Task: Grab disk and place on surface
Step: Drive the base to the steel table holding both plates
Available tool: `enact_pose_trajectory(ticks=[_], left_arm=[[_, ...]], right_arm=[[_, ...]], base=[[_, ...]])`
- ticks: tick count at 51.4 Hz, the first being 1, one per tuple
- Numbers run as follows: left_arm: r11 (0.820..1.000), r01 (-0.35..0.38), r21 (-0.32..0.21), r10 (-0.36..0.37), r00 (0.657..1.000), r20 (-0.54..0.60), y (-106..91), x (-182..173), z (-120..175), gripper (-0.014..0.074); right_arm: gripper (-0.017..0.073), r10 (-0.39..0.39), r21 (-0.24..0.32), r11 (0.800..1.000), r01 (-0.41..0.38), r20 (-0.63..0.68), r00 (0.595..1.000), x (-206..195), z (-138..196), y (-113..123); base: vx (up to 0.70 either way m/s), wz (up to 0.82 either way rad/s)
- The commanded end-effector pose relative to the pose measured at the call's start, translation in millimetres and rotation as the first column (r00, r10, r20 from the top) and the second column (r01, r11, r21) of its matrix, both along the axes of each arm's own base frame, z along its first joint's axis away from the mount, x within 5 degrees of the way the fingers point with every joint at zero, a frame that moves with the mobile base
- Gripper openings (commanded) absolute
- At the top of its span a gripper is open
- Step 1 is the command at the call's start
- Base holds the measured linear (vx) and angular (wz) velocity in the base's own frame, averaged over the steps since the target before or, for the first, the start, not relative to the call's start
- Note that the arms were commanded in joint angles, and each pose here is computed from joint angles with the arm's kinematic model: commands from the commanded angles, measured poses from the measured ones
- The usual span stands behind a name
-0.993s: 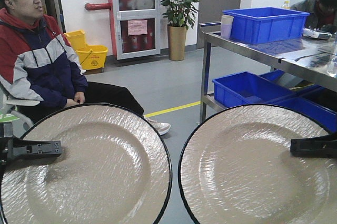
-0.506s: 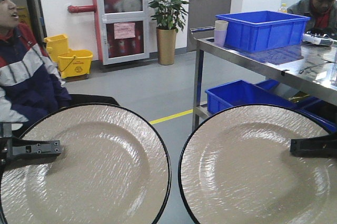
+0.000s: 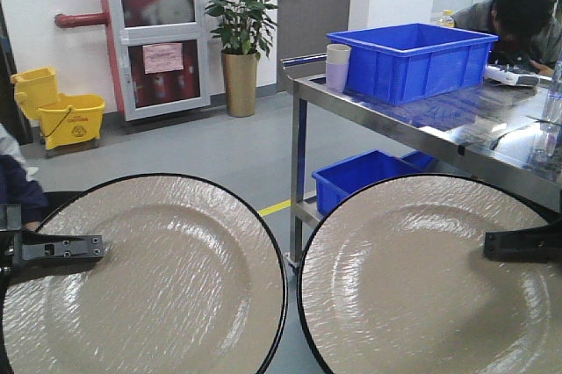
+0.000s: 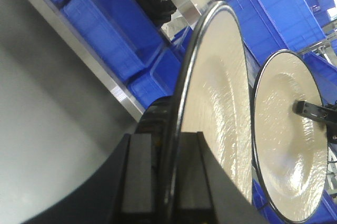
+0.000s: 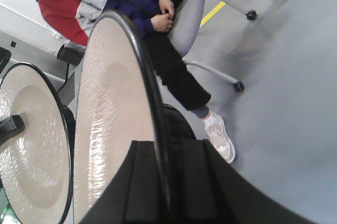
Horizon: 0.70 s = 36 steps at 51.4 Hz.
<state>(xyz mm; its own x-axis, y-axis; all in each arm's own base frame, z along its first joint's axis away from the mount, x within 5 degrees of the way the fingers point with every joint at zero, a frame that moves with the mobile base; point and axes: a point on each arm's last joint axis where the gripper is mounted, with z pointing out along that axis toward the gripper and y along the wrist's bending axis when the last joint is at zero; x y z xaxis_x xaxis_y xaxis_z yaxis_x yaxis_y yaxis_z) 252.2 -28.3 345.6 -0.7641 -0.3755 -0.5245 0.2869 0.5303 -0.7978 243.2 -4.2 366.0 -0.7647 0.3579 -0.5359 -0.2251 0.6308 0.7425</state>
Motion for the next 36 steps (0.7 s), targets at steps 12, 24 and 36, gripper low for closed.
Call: enact_pose_trajectory(ticks=[12, 24, 36], left_arm=[[0.992, -0.004, -0.129, 0.014, 0.997, 0.077, -4.2, -5.5, 28.4, -0.0008], [0.992, -0.004, -0.129, 0.014, 0.997, 0.077, -4.2, -5.5, 28.4, -0.0008], [0.992, -0.004, -0.129, 0.014, 0.997, 0.077, -4.2, -5.5, 28.4, -0.0008]], right_arm=[[-0.0009, -0.024, 0.112, 0.994, 0.014, 0.096, 0.995, -3.3, 25.7, 4.1], [-0.0009, -0.023, 0.112, 0.994, 0.013, 0.095, 0.995, -3.4, 25.7, 4.1], [-0.0009, -0.023, 0.112, 0.994, 0.013, 0.095, 0.995, -3.4, 25.7, 4.1]], base=[[0.46, -0.08], [0.48, -0.07], [0.48, -0.16]])
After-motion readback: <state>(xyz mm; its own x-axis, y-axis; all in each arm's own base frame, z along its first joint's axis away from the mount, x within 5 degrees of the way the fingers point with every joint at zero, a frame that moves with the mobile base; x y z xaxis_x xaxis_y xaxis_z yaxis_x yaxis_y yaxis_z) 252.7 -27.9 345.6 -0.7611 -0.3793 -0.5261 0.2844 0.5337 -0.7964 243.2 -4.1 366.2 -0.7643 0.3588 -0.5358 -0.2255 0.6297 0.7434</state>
